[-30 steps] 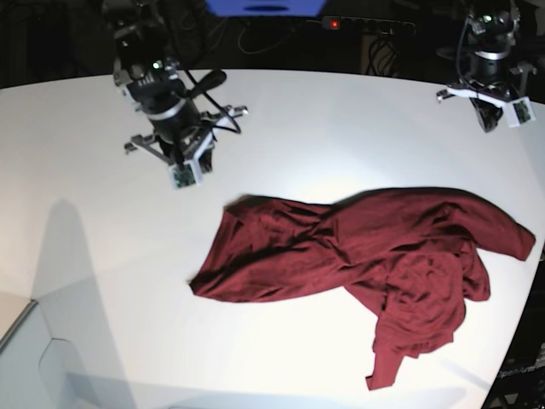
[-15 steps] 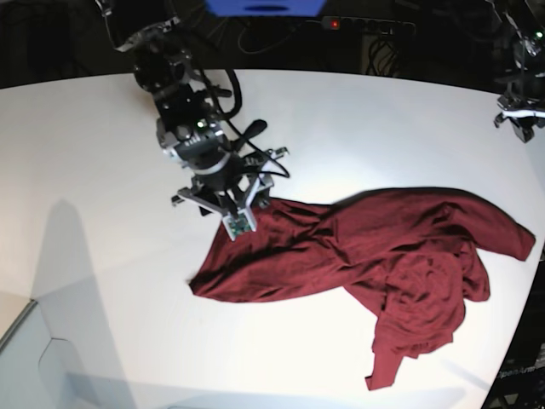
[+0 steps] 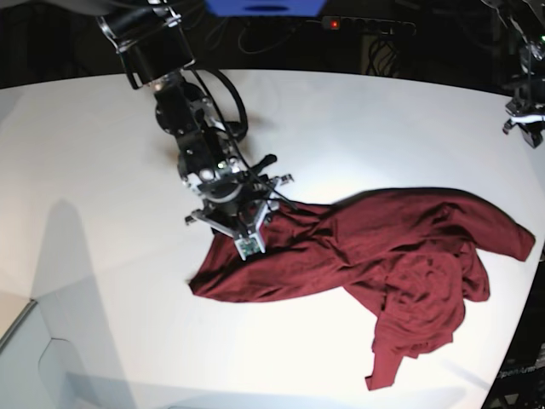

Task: Layout the t-shirt on the table in an organized manner, then fold the t-shirt properly
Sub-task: 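Lower the right gripper onto the red shirt's edge and grasp it, then reach the left gripper to the shirt's opposite end and grasp it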

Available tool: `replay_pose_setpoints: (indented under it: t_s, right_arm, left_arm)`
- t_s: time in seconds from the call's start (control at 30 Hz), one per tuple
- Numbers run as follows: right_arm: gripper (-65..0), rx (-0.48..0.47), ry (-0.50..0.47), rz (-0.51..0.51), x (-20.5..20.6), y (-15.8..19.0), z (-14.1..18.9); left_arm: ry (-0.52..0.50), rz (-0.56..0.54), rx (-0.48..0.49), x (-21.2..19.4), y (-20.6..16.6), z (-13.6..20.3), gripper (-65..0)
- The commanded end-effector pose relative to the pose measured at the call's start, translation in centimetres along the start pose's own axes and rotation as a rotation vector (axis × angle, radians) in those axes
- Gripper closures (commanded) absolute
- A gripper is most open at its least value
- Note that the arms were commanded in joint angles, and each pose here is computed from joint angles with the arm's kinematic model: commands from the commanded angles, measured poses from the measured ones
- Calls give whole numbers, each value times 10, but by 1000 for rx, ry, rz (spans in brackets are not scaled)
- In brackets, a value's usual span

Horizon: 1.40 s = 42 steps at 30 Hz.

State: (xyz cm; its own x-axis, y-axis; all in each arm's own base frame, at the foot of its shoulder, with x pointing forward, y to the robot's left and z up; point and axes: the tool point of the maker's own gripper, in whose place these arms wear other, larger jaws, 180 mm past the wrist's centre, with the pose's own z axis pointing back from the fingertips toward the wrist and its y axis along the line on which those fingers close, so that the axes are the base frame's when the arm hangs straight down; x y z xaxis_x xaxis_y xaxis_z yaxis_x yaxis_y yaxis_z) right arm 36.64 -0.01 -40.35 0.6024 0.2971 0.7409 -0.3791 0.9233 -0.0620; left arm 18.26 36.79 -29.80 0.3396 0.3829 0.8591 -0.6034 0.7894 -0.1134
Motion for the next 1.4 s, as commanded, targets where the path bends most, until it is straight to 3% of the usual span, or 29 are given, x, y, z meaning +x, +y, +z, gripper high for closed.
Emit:
replay_pose_setpoints:
  t_s: [0.0,0.17,0.23,0.33,0.43,0.87,1.07,1.2,1.37]
  right_arm:
    - [-292,-3,-61,1,19,-2,1]
    - [-261,-4,-52,1,15,-2,1]
    - [-185,-6,-43,3,10,-4,2]
    - [0,0,-16,-2,-5,0,3]
    - [0,-20,6,-7,-19,-11,6]
    - [0,-140,-131,-65,-13,-61,78]
    - [0,-219,-89,-119,-41,-90,92]
    - [0,-238,-70,-128,-51,-97,95]
    - [0,-240,-61,-116,-55,-99,96]
  left_arm:
    - [-43,-11,-2,13,0,2,-262]
    - [-76,8,-17,24,-8,-2,-262]
    - [-85,18,-21,27,-10,-5,-262]
    - [-86,37,-21,29,-10,-15,-261]
    - [-93,44,-20,37,-7,-28,-242]
    - [-64,120,-3,43,2,-74,-207]
    - [-83,158,-22,52,-8,-83,-209]
    - [-91,191,-40,58,-18,-91,-267]
    - [-5,229,-74,41,-38,-124,-318]
